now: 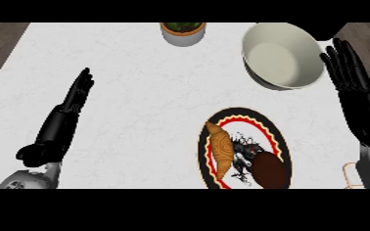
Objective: Pick the croissant from the plate and place it in the bowl
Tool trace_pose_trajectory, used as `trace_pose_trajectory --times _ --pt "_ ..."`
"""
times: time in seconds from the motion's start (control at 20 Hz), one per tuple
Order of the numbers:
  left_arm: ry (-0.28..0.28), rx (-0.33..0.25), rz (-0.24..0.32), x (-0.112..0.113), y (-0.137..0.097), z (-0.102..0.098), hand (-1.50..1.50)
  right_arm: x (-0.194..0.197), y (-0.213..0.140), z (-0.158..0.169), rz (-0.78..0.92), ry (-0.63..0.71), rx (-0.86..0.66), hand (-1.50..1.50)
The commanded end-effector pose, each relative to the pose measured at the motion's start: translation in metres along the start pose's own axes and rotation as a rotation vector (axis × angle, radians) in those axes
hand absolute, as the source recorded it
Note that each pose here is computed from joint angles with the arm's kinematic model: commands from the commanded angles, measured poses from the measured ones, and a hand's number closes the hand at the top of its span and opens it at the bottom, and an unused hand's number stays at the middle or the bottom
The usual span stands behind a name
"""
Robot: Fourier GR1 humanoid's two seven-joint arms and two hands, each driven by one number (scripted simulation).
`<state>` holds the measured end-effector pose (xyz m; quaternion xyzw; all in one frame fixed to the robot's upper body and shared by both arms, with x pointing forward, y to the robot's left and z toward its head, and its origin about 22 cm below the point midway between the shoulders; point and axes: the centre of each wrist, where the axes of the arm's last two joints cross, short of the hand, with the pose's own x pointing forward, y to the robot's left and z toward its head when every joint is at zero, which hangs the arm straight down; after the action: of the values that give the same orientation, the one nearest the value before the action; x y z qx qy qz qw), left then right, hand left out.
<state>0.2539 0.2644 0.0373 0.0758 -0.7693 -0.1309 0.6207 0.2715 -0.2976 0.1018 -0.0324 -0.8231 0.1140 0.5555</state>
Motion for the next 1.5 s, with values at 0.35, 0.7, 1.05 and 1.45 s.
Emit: trace_pose_trajectory --times 0.35,0.7,1.05,1.45 --pt "0.125 -0.214 0.153 0.001 -0.046 0.002 0.0 -0.045 0.041 0.066 0.518 0.237 -0.208 1.5" --pt "0.131 -0.278 0.197 0.013 -0.061 -0.021 0.0 -0.052 0.147 0.074 0.523 0.227 -0.159 -1.5" --pt "0.123 -0.272 0.174 0.017 -0.061 -0.02 0.0 -0.04 0.141 0.041 0.896 0.456 0.057 -1.5" --pt "0.123 -0.298 0.2 0.013 -0.069 -0.02 0.0 0.001 0.178 0.012 1.004 0.855 0.482 -1.5"
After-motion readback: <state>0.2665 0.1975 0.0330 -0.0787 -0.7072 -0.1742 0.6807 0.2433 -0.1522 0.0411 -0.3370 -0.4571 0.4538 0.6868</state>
